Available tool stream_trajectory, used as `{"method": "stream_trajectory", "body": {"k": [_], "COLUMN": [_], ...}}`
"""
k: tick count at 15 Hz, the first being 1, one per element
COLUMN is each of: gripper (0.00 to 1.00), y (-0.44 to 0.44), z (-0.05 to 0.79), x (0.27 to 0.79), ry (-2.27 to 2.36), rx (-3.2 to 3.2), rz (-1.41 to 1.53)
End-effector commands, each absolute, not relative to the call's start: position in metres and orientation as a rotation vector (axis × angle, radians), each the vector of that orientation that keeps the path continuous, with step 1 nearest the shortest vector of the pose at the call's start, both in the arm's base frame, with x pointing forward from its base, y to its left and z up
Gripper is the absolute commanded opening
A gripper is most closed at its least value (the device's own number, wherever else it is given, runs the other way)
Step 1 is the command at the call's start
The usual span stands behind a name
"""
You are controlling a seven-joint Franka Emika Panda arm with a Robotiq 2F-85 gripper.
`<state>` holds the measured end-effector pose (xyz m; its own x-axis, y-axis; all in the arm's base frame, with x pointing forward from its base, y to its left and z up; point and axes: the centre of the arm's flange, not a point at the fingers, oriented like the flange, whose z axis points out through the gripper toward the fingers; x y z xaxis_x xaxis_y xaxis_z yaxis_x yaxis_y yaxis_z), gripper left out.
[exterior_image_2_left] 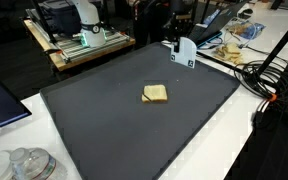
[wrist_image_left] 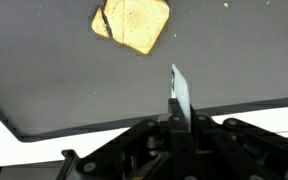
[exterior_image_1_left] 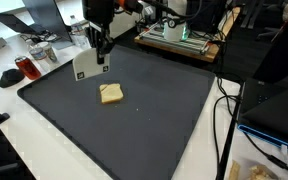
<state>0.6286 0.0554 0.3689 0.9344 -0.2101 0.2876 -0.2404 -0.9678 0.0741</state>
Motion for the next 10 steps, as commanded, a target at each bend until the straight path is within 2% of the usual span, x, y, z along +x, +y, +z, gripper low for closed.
{"method": "stream_trajectory", "body": {"k": [1, 5, 10], "gripper": [0.01, 0.01, 0.01], "y": [0.101, 0.147, 0.159], "z": [0.349, 0.317, 0.278], "x": [0.663, 0.679, 0.708], "ry": [-0.540, -0.702, -0.809], "rx": [2.841, 2.691, 2.521], "rz": [0.360, 0.266, 0.277]}}
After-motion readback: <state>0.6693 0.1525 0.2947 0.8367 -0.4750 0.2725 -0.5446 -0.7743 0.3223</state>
